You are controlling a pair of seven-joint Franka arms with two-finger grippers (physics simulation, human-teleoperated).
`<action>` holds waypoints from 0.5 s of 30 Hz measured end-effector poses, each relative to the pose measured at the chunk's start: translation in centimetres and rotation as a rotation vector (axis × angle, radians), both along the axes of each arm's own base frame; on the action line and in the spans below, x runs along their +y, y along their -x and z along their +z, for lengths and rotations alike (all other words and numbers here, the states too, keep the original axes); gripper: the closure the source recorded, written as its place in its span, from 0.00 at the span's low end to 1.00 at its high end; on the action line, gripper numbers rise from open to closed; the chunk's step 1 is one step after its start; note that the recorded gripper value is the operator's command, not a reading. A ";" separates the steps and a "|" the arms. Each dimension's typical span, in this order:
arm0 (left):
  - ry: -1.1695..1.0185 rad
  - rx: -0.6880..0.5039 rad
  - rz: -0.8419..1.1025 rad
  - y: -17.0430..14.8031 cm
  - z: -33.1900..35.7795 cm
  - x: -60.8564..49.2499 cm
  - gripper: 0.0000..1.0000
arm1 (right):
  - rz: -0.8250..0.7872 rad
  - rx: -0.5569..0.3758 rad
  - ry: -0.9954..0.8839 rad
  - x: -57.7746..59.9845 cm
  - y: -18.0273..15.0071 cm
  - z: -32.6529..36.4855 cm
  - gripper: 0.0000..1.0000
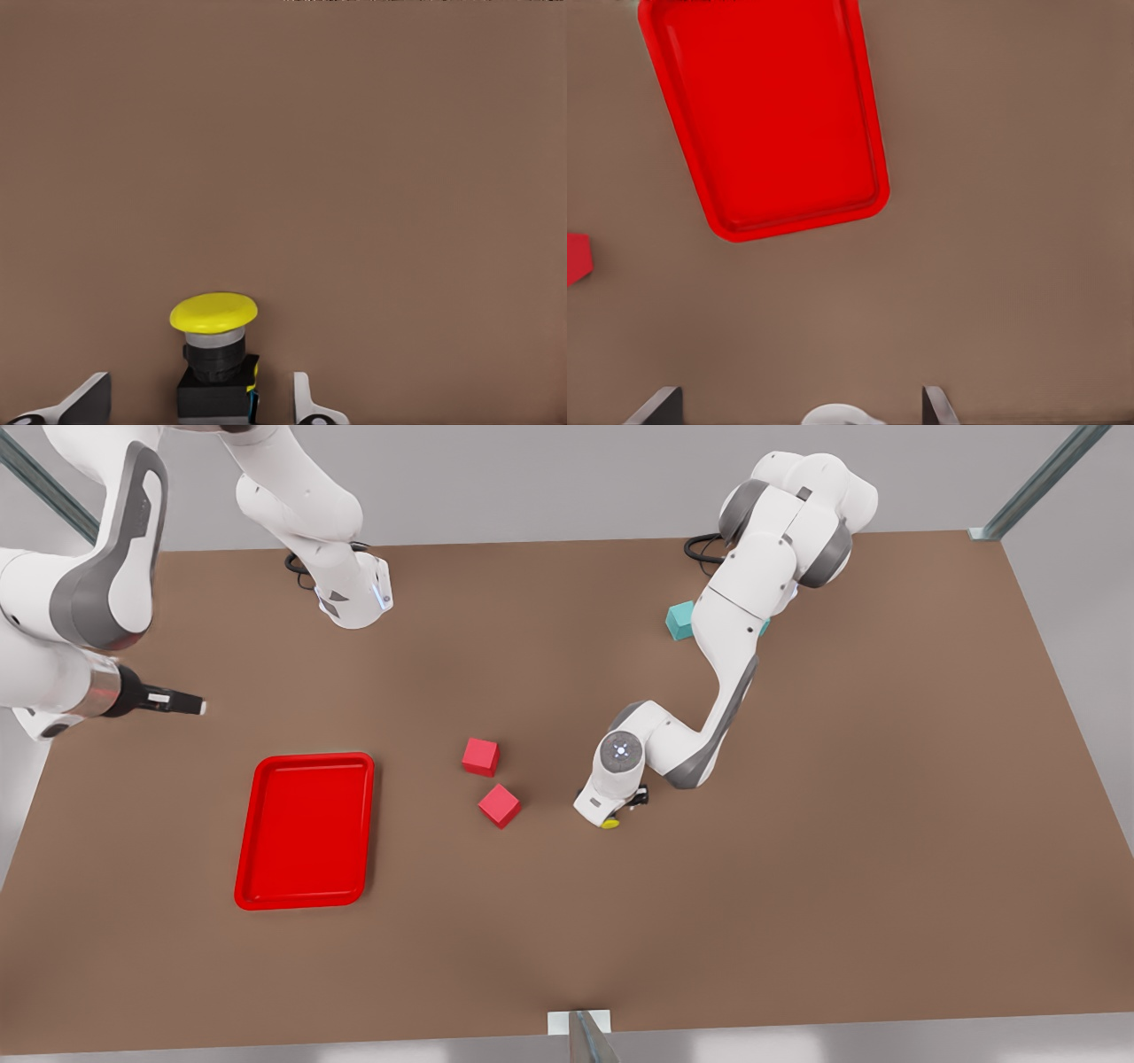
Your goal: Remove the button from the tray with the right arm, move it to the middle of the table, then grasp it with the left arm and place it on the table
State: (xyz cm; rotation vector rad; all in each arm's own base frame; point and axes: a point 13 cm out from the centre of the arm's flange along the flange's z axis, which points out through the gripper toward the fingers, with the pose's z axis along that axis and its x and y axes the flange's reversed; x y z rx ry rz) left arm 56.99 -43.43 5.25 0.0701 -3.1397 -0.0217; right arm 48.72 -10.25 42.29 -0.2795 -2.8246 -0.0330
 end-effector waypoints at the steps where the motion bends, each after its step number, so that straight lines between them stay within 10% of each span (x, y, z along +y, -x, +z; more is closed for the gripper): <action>1: 0.004 -0.002 0.002 0.0 -0.2 -0.1 0.00 | -0.015 0.000 -0.001 -0.8 0.2 0.0 0.00; 15: 0.030 -0.023 0.020 -0.2 -0.9 -0.8 0.04 | 0.213 0.005 -0.007 9.5 -1.1 -0.3 0.00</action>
